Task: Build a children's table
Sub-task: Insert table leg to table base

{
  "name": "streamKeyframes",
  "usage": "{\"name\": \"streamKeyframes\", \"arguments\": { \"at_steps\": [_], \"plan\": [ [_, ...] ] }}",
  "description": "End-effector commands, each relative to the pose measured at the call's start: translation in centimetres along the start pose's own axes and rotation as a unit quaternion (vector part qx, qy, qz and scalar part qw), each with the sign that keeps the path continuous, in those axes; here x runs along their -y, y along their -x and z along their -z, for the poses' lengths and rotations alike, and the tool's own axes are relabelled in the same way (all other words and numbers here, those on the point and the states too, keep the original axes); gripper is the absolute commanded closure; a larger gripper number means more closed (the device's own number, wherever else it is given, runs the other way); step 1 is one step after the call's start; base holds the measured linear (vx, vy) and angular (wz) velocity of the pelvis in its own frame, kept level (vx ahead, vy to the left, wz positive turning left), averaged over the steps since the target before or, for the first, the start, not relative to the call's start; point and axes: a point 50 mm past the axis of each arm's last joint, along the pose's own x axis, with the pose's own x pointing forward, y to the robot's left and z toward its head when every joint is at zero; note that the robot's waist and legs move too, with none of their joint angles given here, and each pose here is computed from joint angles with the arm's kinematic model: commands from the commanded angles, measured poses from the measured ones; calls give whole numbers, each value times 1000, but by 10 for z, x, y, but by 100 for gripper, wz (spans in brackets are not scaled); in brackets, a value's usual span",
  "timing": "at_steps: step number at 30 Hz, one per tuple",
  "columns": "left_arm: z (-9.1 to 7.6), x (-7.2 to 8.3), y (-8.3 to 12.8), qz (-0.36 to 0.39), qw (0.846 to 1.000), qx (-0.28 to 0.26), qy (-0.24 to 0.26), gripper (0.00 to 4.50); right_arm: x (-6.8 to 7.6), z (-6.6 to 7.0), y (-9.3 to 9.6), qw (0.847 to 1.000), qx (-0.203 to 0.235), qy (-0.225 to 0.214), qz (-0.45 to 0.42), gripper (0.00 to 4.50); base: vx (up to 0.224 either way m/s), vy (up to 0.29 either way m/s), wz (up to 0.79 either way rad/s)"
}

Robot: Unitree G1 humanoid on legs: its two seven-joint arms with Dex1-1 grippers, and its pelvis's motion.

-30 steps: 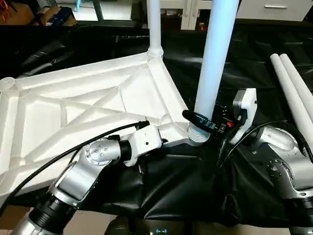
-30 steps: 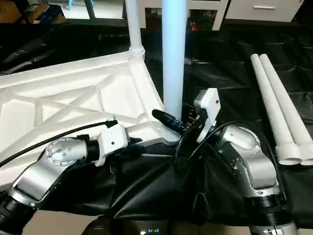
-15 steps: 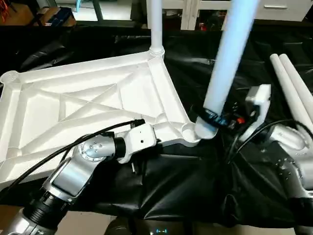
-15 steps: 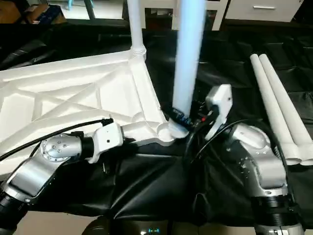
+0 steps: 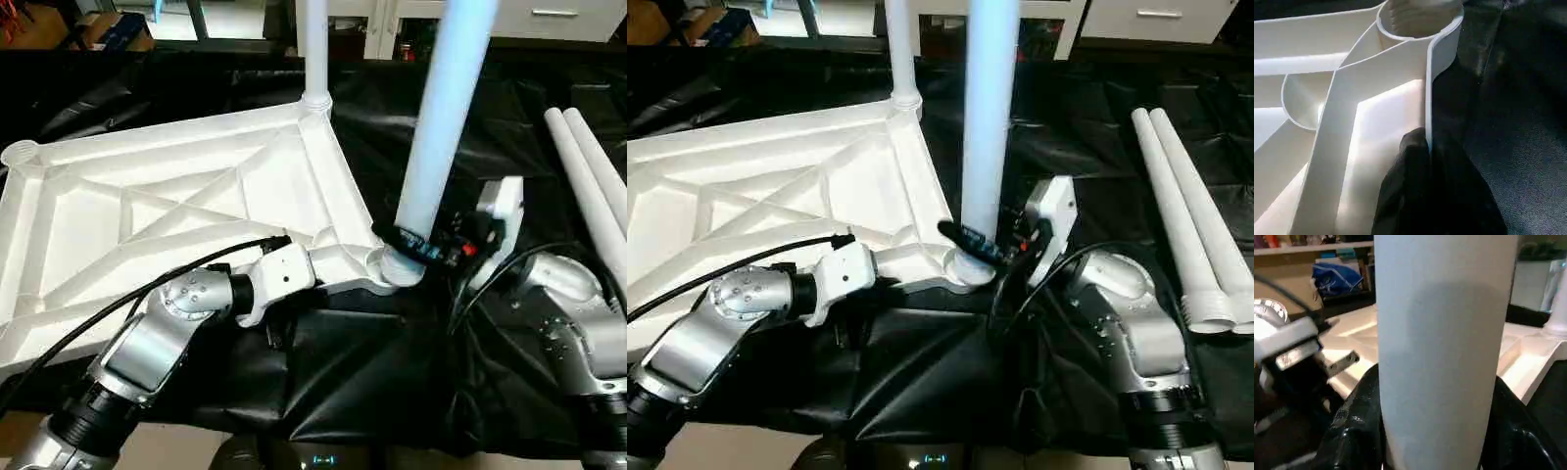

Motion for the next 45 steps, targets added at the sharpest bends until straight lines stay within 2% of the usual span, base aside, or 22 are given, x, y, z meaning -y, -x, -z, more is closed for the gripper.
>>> {"name": "streamKeyframes", "arguments": {
  "at_steps": [1,9,20,29,34,36,41,45],
  "plan": [
    [21,21,-8,57,997,-36,29,444,-3,1,-3,1000,1,11,-15,264,0,0,0],
    [19,22,-5,69,997,-33,30,444,-4,8,-4,1000,-7,13,-25,264,0,0,0],
    [20,25,-5,85,995,-36,29,444,-8,17,-16,997,-22,36,-62,264,0,0,0],
    [20,22,-5,75,996,-39,29,444,-14,29,-10,994,-49,46,-86,264,0,0,0],
    [19,24,-7,79,996,-33,25,444,-16,36,-11,995,-51,33,-81,264,0,0,0],
    [18,24,-7,78,996,-32,24,444,-16,38,-13,996,-48,14,-71,264,0,0,0],
    [19,24,-7,80,996,-33,22,444,-7,42,-19,998,-36,-41,-22,264,0,0,0],
    [19,24,-7,81,996,-33,21,444,-2,45,-19,998,-43,-52,-8,264,0,0,0]
  ]
}}
